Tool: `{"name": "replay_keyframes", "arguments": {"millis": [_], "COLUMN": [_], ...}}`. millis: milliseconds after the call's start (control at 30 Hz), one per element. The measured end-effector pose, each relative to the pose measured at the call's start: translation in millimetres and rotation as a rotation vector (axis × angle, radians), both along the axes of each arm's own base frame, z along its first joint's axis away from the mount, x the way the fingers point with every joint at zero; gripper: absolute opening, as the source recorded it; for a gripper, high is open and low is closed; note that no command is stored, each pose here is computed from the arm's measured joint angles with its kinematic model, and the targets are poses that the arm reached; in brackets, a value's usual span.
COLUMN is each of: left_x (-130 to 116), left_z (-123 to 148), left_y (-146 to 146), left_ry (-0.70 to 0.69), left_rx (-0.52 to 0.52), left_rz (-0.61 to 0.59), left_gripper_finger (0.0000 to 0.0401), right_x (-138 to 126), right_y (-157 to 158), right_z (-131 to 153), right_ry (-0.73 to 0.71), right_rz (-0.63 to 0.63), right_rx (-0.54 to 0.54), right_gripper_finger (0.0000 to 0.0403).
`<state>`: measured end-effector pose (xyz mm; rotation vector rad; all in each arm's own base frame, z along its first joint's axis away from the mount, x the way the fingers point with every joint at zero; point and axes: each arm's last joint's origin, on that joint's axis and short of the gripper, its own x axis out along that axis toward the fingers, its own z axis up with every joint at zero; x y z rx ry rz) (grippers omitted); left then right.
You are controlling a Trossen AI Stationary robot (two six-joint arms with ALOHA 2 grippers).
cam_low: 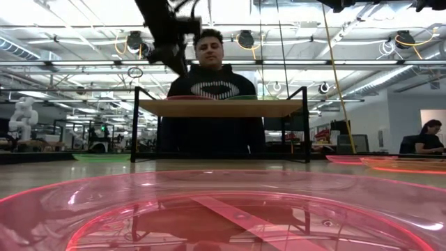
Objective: Place and stack plates onto a shelf
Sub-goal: Stack the pink plate on top of the green plate on the shelf
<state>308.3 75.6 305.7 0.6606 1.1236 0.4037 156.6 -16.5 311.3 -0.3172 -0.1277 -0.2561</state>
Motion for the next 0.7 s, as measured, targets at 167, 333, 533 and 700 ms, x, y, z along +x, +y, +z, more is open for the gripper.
{"name": "replay_keyframes", "arguments": {"millis": [167,333,533,700], "left_x": [-6,-25,-57,-86], "left_z": [26,55,79,80], "left_y": [-30,-77,-126,-150], "left_ry": [-0.078,-0.217,-0.401,-0.503], "left_rx": [-0.014,-0.099,-0.222,-0.203], "left_rz": [-0.056,-0.104,-0.163,-0.145], "left_gripper_finger": [0.0088,0.0088,0.0088,0.0088], "right_x": [0,1,2,3], "right_y": [0,0,-1,0], "right_z": [0,-11,-32,-43], "right_ry": [0.003,0.116,0.305,0.419], "right_rz": [-0.001,-0.008,-0.025,-0.029], "right_rx": [0.000,0.014,0.116,0.171], "right_gripper_finger": [0.0086,0.0086,0.0086,0.0086]}}
